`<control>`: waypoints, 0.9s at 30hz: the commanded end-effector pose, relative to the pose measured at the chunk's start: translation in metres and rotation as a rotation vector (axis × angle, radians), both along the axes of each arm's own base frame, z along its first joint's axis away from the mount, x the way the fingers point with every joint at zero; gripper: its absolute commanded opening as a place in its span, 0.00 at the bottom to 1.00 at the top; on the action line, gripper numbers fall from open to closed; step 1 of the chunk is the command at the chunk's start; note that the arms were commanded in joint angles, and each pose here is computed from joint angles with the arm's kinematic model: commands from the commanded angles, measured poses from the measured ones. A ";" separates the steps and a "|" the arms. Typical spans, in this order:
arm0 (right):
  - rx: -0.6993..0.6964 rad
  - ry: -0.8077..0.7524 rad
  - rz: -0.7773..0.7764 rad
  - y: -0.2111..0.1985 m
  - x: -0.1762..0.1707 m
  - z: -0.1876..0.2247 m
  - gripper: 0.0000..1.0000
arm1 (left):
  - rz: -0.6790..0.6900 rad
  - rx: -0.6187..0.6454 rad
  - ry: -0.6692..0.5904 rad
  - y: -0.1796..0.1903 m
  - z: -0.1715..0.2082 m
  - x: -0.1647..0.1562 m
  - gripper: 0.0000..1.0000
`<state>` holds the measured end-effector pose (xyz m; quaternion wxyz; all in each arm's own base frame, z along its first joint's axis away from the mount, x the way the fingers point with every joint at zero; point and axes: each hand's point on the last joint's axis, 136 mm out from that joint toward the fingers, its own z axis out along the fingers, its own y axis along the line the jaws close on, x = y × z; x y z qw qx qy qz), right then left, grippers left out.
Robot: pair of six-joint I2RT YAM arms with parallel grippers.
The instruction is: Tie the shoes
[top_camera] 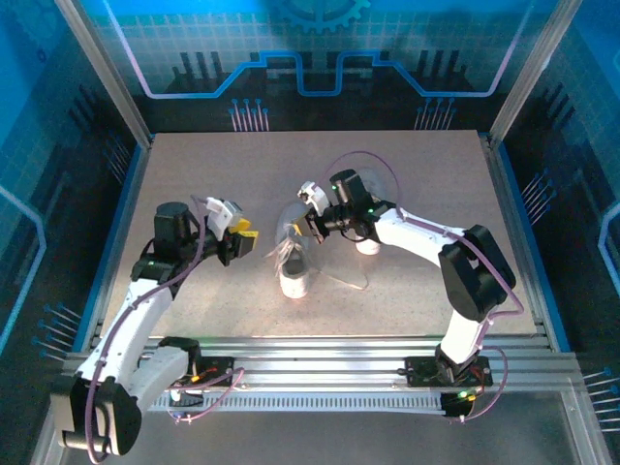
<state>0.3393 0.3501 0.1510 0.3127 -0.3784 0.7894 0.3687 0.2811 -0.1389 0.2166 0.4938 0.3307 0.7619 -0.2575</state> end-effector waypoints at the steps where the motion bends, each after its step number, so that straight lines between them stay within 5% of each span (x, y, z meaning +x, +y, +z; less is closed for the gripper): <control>1: 0.023 0.018 0.037 0.002 0.005 0.005 0.00 | -0.180 0.135 -0.144 -0.030 0.006 -0.001 0.37; 11: 0.004 0.120 0.084 0.003 0.003 -0.011 0.00 | -0.460 0.456 -0.270 -0.098 -0.040 0.012 0.30; 27: -0.011 0.157 0.097 0.003 0.007 -0.019 0.00 | -0.549 0.664 -0.268 -0.091 -0.088 0.019 0.33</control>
